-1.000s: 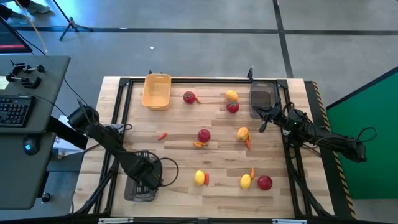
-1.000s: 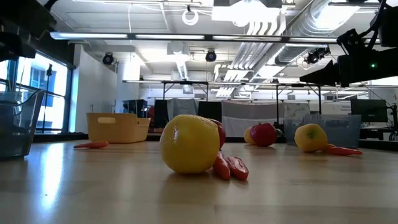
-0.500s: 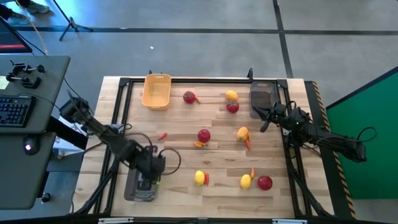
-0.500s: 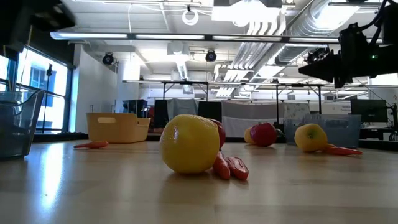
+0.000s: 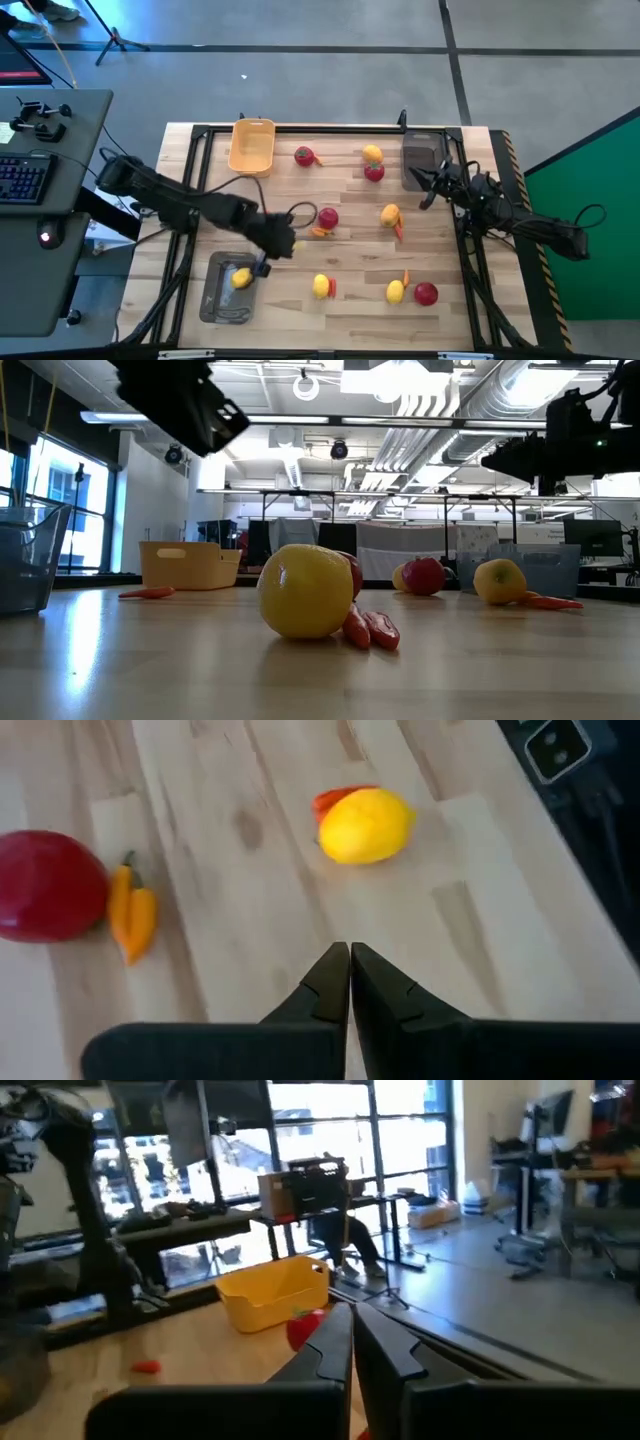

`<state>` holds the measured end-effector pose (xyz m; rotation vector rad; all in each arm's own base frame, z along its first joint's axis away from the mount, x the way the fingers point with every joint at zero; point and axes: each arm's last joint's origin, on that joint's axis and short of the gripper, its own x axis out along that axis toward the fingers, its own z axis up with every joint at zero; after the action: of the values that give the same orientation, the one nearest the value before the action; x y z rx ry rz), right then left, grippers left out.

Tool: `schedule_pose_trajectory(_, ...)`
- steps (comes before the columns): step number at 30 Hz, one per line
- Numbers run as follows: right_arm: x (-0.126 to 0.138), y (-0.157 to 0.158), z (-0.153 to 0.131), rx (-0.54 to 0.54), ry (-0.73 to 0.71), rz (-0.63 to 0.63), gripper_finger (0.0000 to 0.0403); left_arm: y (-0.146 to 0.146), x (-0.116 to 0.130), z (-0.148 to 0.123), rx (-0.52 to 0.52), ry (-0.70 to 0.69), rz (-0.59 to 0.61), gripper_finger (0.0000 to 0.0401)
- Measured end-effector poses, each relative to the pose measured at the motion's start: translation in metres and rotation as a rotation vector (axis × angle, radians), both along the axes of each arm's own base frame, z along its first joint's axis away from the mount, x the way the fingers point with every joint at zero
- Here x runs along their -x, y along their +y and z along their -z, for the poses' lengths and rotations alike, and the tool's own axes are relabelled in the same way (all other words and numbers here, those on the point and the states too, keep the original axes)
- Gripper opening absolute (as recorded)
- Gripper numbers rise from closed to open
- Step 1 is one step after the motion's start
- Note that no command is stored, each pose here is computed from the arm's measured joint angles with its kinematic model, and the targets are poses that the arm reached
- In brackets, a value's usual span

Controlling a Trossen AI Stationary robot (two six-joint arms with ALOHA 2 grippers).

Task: Sort produce into baskets
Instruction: Put the lemon into the bottom gray bin

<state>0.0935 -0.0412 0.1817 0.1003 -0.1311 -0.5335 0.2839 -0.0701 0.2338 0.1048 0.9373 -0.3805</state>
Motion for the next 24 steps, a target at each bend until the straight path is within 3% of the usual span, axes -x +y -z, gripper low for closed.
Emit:
schedule_pose_trajectory(4, -0.001, -0.002, -0.005, -0.113, -0.042, 0.038, 0.0043, 0.024, -0.005, 0.001, 0.020, -0.014, 0.056, 0.0000)
schedule_pose_trajectory(13, -0.014, -0.007, -0.018, -0.105, 0.092, 0.057, 0.0149, 0.047, -0.014, -0.003, -0.015, -0.145, 0.089, 0.0000)
schedule_pose_trajectory(16, -0.024, -0.011, -0.021, -0.091, 0.183, 0.064, 0.0171, 0.050, -0.017, 0.005, 0.032, -0.252, 0.082, 0.0000)
schedule_pose_trajectory(20, -0.037, -0.020, -0.034, -0.175, 0.208, 0.125, 0.0185, 0.052, -0.019, 0.015, 0.142, -0.408, 0.020, 0.0000)
schedule_pose_trajectory(24, -0.056, -0.031, -0.048, -0.241, 0.302, 0.153, 0.0194, 0.052, -0.014, 0.026, 0.188, -0.527, -0.007, 0.0000)
